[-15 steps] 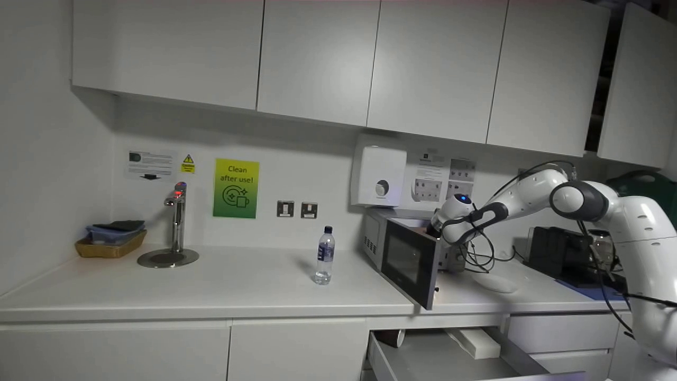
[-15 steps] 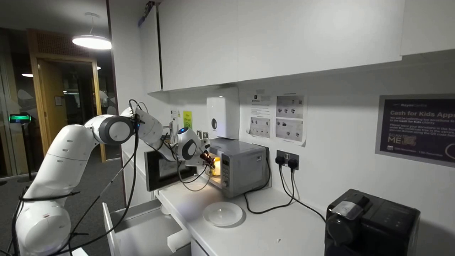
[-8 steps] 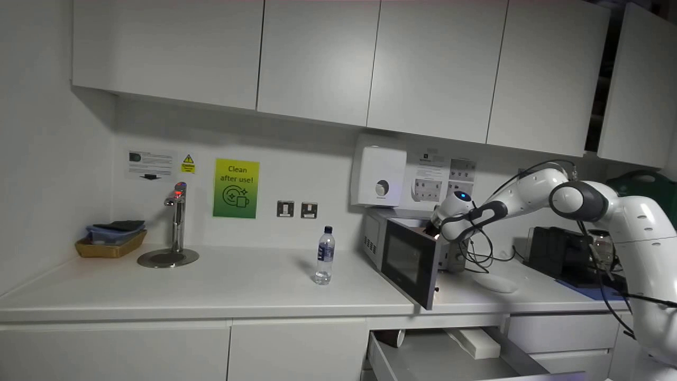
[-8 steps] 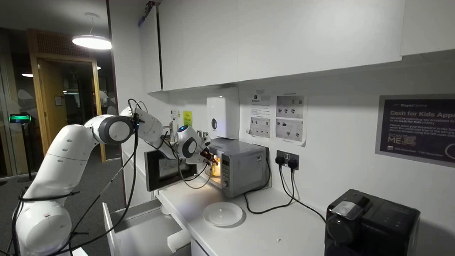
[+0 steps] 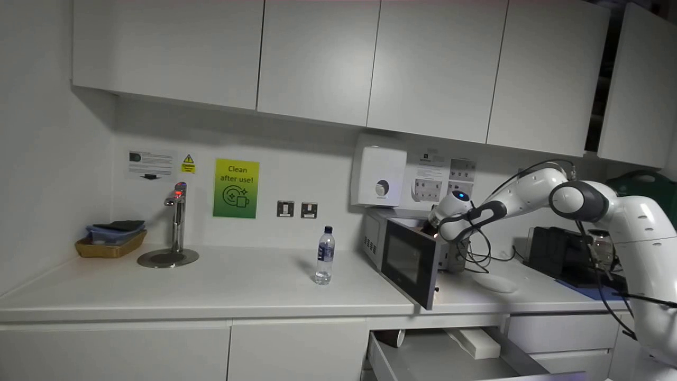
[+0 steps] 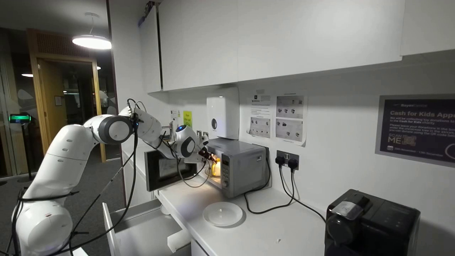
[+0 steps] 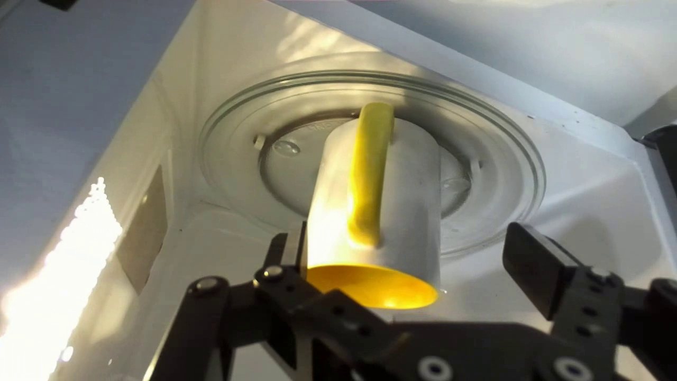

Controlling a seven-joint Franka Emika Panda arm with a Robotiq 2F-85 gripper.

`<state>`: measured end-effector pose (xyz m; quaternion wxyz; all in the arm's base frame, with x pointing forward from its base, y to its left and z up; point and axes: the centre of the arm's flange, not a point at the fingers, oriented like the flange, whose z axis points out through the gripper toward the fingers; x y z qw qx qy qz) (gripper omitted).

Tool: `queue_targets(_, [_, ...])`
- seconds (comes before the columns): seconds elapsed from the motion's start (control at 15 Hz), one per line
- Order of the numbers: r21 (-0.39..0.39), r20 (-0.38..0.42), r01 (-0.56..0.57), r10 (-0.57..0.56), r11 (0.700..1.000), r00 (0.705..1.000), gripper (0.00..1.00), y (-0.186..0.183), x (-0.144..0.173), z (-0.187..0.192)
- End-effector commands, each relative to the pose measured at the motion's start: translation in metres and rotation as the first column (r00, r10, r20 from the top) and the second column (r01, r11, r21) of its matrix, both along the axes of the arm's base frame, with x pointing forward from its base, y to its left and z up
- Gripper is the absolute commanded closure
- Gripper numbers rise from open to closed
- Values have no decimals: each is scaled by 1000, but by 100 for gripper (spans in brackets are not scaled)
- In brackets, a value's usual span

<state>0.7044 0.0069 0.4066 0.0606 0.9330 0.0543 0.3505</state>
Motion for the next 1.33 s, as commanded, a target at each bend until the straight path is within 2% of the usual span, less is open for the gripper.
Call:
queue_targets(0.0, [-20,29,-28,29,999,999,0,9,-19,10])
queue_targets(0.67, [-33,-10,-50,50,998,999,0,25,-62,11])
queue_targets(1.27, [-19,-90,-46,44,999,995,0,37,-116,20])
